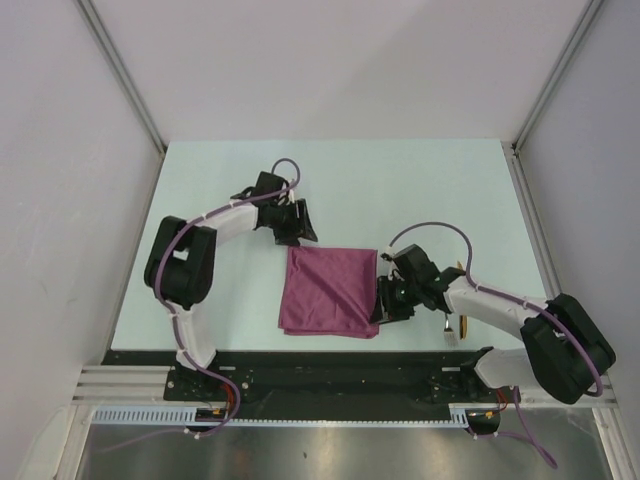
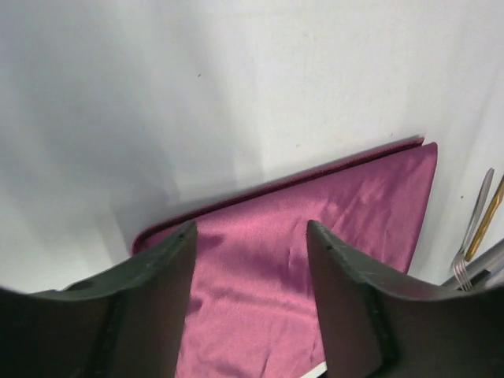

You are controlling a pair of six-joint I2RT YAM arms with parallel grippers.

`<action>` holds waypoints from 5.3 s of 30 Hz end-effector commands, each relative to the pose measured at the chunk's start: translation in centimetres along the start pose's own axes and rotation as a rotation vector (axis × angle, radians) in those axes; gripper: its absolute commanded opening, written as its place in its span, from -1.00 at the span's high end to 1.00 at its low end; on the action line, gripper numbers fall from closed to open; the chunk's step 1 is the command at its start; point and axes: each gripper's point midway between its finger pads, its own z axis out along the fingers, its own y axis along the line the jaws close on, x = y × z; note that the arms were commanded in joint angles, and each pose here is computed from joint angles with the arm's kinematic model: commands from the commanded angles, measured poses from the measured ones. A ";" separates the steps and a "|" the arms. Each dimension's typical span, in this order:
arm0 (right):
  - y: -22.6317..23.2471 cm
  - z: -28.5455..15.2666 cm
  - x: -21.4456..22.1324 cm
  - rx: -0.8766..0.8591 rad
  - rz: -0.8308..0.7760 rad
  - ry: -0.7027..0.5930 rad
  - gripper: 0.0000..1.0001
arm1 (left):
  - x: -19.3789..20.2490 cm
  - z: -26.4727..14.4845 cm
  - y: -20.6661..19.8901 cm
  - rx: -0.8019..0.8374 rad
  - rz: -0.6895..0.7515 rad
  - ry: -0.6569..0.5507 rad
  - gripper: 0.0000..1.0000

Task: Fold the napkin into a case and place the utensils inside
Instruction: Smooth out the lower triangle-folded napkin at the center of the board, then pick up the lower triangle-folded napkin from the center of the board, then fold the lower triangle-folded napkin at the center of the board.

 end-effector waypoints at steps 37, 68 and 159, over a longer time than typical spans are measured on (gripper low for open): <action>6.3 -1.0 -9.7 0.055 -0.162 -0.188 -0.19 | 11.9 -6.3 2.6 -0.445 0.027 -0.141 -0.16; 17.0 10.6 -11.4 0.319 -0.062 -0.227 -0.48 | -0.6 -25.0 2.8 -0.164 -0.138 -0.712 -0.58; 11.3 2.5 -8.2 -0.456 0.081 -0.223 1.00 | 5.2 -3.4 -4.6 0.101 -0.117 -0.079 -0.14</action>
